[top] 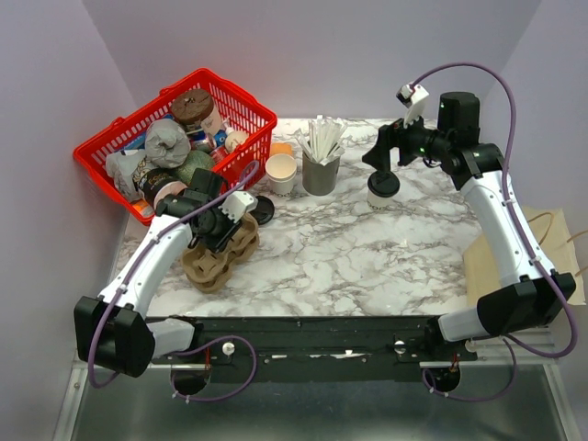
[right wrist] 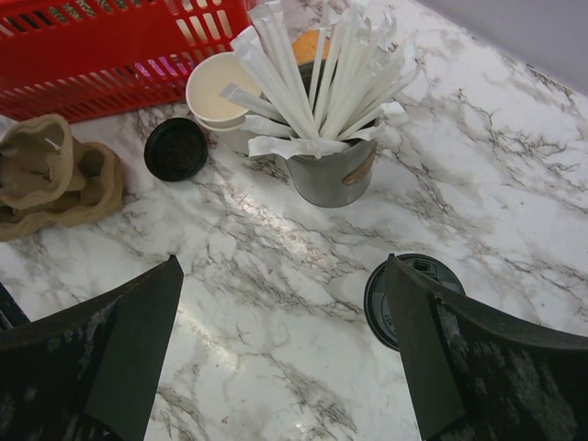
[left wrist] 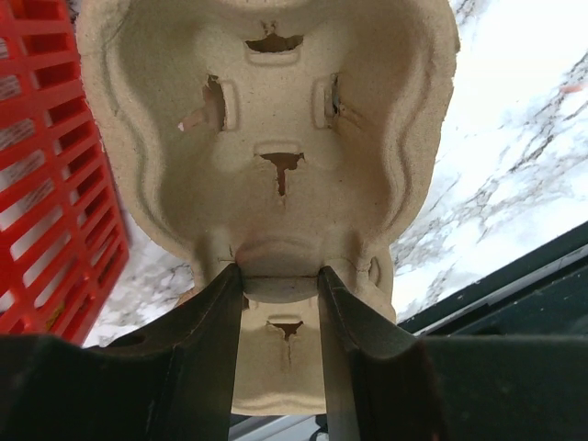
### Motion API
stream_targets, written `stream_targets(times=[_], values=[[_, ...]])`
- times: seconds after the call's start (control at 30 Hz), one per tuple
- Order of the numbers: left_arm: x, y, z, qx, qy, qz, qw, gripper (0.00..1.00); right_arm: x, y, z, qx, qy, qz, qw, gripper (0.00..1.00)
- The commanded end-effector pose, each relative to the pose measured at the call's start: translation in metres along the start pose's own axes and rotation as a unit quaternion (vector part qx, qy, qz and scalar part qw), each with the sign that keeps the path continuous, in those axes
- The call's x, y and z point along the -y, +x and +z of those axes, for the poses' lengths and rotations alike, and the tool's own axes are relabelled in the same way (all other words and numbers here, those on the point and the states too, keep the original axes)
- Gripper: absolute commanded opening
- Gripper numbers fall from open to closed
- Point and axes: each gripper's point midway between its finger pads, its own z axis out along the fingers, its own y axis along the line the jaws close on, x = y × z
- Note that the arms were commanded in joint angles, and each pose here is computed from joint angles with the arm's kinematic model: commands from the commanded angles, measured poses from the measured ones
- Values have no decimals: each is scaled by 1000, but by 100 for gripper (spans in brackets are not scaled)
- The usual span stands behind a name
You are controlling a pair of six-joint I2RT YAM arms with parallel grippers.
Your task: Pack the takeout coffee
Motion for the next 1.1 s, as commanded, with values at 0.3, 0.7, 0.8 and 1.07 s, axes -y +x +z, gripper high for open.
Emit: stream_targets(times=[0.3,0.7,0.8,1.07], values=[[45,-72,-28,150,117,62,980,13,82,37,-112,-191,269,-97,939,89],[71,-123,-37,229,185,81,952,0,111,75,-331,-328,517,-2,790,76],[80,-124,-39,235,196,107,946,0,104,79,-377,-320,557,32,766,72],[87,-121,-31,227,216,142,939,0,72,139,-424,-377,555,108,734,72]])
